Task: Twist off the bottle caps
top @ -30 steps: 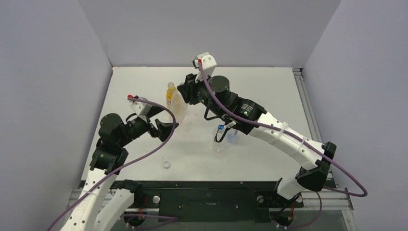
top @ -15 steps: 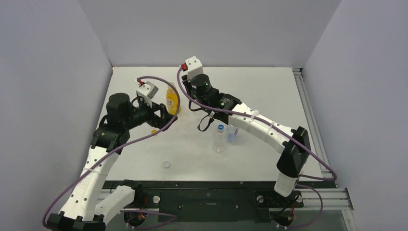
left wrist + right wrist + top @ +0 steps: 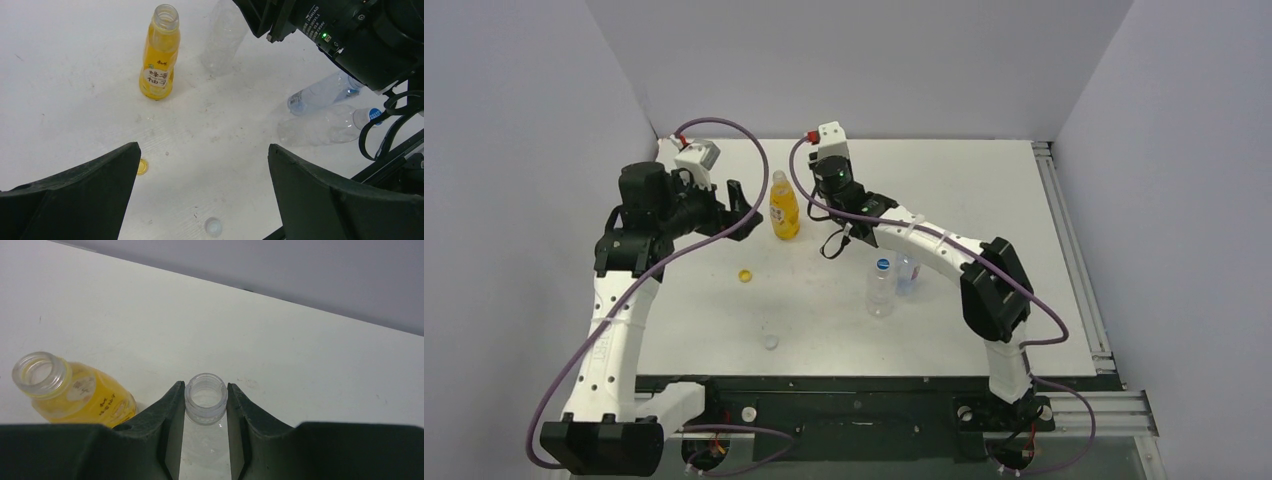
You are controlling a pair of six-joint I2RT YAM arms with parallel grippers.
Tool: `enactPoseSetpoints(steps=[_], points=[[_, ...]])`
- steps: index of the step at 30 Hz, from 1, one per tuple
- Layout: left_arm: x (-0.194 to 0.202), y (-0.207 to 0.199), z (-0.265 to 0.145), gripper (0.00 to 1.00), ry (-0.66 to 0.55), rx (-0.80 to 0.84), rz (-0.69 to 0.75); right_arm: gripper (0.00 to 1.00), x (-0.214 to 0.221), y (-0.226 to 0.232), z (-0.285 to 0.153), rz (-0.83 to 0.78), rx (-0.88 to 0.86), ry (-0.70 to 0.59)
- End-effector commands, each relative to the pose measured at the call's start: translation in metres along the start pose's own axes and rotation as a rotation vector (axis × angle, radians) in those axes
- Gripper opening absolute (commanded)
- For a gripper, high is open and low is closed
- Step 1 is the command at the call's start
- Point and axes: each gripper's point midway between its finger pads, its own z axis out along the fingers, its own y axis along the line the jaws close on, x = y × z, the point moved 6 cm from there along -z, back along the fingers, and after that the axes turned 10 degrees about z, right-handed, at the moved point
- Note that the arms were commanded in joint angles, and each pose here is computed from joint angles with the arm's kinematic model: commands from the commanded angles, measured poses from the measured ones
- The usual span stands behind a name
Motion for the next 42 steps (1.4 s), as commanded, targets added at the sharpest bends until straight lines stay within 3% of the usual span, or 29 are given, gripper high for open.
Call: enactPoseSetpoints(steps=[1,12,20,30,42], points=[[-0.012,0.005,-0.002,0.97,0.022,-0.007,-0.002,0.00,-0.030,0.000,0.016,0.116,0.032,-0.101],[-0.021,0.008,-0.011,0.97,0.004,-0.047,0.039,0.01,-0.012,-0.016,0.025,0.122,0.073,-0.064],[-0.021,0.001,-0.025,0.97,-0.018,-0.045,0.091,0.33,-0.008,-0.024,0.015,0.137,0.082,-0.071],[-0.019,-0.005,-0.033,0.97,-0.010,-0.027,0.108,0.60,-0.013,-0.032,0.004,0.133,0.104,-0.077],[-0.024,-0.013,-0.042,0.97,-0.023,0.005,0.115,0.82,-0.051,-0.047,-0.031,0.103,0.104,-0.108]])
